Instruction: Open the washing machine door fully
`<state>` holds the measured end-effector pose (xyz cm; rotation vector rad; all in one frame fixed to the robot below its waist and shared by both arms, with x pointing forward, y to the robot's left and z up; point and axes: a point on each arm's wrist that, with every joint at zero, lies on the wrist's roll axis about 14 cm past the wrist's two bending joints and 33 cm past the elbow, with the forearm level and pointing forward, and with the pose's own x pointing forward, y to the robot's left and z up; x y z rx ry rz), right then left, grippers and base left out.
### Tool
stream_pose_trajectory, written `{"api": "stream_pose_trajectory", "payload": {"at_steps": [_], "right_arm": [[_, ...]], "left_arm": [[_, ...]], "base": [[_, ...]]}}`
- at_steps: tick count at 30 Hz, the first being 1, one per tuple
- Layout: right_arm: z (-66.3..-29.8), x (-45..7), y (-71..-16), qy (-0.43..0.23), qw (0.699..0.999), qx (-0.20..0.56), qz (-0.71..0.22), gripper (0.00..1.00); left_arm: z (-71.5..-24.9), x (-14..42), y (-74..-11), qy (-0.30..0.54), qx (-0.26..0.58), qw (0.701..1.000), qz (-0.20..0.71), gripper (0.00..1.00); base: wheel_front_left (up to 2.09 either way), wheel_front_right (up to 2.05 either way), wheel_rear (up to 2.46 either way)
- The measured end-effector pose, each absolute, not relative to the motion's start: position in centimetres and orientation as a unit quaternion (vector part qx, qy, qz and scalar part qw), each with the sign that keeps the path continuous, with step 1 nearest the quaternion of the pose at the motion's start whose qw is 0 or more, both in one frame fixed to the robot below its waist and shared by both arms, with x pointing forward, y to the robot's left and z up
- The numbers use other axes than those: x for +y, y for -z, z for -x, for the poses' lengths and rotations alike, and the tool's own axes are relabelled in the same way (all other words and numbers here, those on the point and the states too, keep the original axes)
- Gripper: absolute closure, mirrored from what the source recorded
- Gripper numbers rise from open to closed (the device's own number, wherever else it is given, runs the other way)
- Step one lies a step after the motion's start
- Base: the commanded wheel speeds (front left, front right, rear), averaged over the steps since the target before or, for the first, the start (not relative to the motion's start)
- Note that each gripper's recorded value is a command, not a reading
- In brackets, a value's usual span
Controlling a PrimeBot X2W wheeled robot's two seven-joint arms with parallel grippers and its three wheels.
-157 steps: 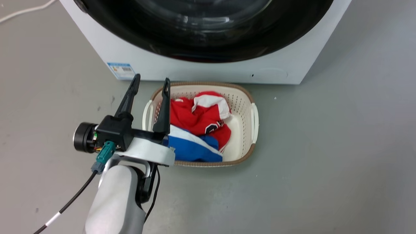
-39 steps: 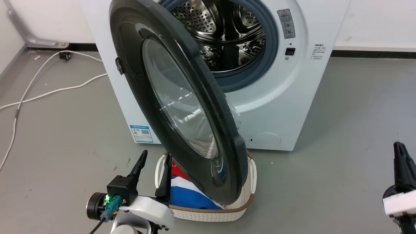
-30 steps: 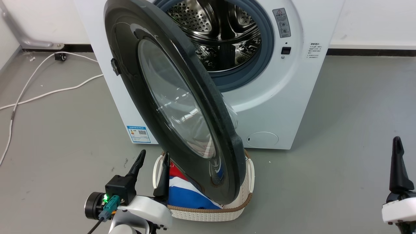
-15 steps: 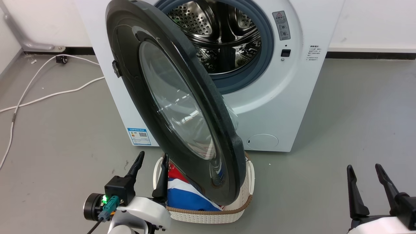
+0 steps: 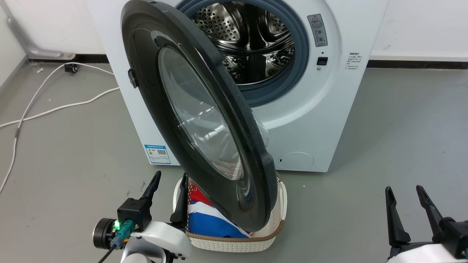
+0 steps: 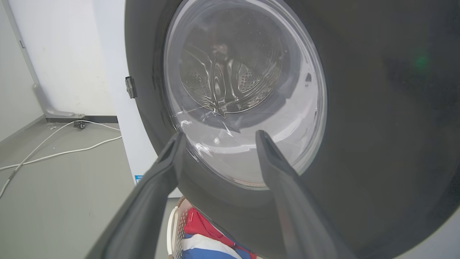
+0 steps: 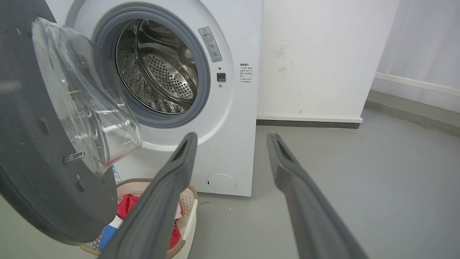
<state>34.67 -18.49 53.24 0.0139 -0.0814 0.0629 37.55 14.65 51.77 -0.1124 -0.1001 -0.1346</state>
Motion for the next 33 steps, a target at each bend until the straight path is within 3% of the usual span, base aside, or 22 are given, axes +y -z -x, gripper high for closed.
{"api": "stream_pose_trajectory", "payload": {"at_steps": [4, 5, 6, 7, 16, 23, 27, 28, 33], "right_arm": [[-34.7, -18.4, -53.2, -0.033, 0.999, -0.040, -0.007, 0.00], [-34.7, -18.4, -53.2, -0.033, 0.999, -0.040, -0.007, 0.00], [-34.7, -18.4, -53.2, -0.033, 0.999, -0.040, -0.007, 0.00], [-34.7, -18.4, -53.2, -0.033, 0.999, -0.040, -0.007, 0.00], [-34.7, -18.5, -53.2, -0.031, 0.999, -0.040, -0.006, 0.00], [-34.8, -18.4, -53.1, -0.032, 0.999, -0.039, -0.006, 0.00], [-34.9, -18.3, -53.1, -0.034, 0.999, -0.039, -0.006, 0.00], [-35.0, -18.2, -53.1, -0.036, 0.999, -0.039, -0.006, 0.00], [-35.1, -18.0, -53.2, -0.039, 0.998, -0.040, -0.006, 0.00]], "left_arm": [[-37.6, 14.7, -51.7, 0.066, -0.050, 0.995, 0.056, 0.00], [-37.6, 14.7, -51.8, 0.066, -0.050, 0.995, 0.056, 0.42], [-37.6, 14.7, -51.7, 0.066, -0.049, 0.995, 0.056, 0.93], [-37.6, 14.6, -51.7, 0.067, -0.049, 0.995, 0.056, 1.00], [-38.2, 14.8, -53.0, 0.066, -0.067, 0.994, 0.058, 1.00], [-39.5, 14.9, -59.8, 0.063, -0.165, 0.983, 0.056, 1.00], [-39.3, 14.3, -66.1, 0.072, -0.256, 0.962, 0.059, 1.00], [-38.3, 13.4, -70.7, 0.084, -0.321, 0.941, 0.064, 1.00], [-35.9, 10.7, -75.9, 0.128, -0.397, 0.906, 0.074, 1.00]], "base": [[0.00, 0.00, 0.00], [0.00, 0.00, 0.00], [0.00, 0.00, 0.00], [0.00, 0.00, 0.00], [0.00, 0.00, 0.00], [0.00, 0.00, 0.00], [0.00, 0.00, 0.00], [0.00, 0.00, 0.00], [0.00, 0.00, 0.00]]}}
